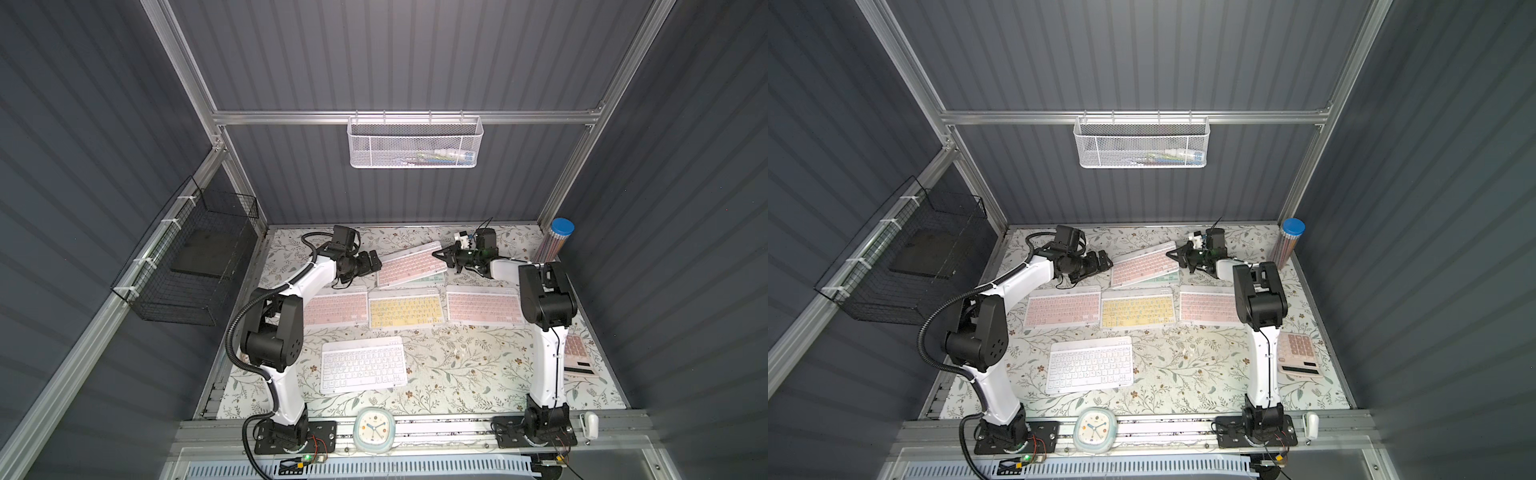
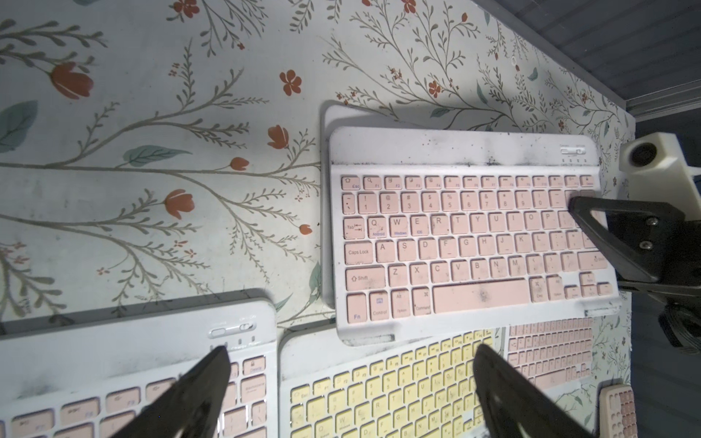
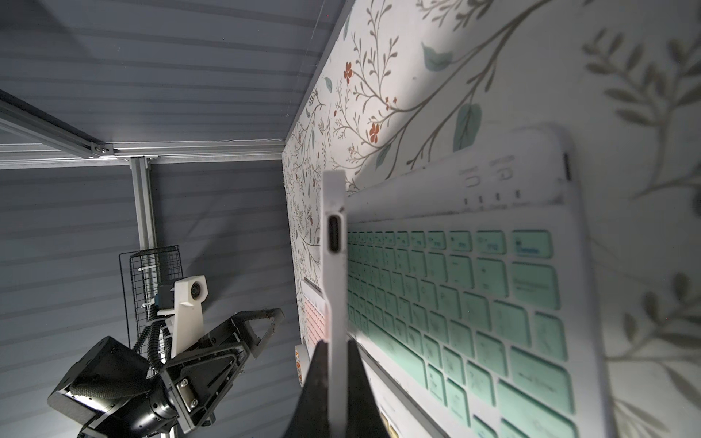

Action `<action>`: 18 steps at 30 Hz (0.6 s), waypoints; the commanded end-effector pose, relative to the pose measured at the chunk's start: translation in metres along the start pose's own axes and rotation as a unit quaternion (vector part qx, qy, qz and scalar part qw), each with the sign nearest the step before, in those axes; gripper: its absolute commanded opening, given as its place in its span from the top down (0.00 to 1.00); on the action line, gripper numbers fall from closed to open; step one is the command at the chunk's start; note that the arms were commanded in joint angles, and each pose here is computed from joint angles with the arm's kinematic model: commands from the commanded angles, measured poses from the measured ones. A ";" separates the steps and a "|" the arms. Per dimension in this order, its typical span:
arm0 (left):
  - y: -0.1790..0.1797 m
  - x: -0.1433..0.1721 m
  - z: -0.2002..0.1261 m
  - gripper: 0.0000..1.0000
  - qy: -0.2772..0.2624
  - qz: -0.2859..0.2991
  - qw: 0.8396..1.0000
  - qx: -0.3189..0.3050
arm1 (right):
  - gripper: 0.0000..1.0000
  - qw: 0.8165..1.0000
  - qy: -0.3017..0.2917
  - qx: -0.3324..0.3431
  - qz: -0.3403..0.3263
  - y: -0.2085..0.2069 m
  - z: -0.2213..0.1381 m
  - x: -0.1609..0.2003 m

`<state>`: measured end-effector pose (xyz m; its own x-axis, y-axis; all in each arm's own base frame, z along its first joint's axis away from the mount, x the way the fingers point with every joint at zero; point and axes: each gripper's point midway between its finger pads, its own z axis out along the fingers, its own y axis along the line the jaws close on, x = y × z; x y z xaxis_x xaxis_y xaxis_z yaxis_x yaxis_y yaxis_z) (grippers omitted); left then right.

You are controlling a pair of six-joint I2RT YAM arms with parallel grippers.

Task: Stack the numeric keypads
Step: Place the numeric keypad at the numeric keypad.

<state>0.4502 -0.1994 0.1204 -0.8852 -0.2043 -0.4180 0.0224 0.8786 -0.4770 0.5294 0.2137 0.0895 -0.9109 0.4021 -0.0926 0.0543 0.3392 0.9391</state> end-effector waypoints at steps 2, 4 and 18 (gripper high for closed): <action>0.000 0.015 0.016 0.00 0.027 -0.004 1.000 0.005 | 0.90 1.000 -0.009 0.004 -0.023 0.005 0.002 -0.008; 0.000 0.017 0.021 0.00 0.031 -0.005 0.999 0.005 | 0.88 1.000 -0.012 0.010 -0.023 0.002 0.002 -0.008; 0.003 0.028 0.040 0.00 0.054 -0.005 0.999 0.008 | 0.83 0.999 -0.025 0.031 -0.013 -0.018 0.006 -0.010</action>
<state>0.4450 -0.2143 0.0835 -0.9212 -0.1712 -0.3493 0.0186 0.8775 -0.4793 0.5370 0.2075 0.0812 -0.8922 0.4343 -0.1234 0.0608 0.3865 0.9203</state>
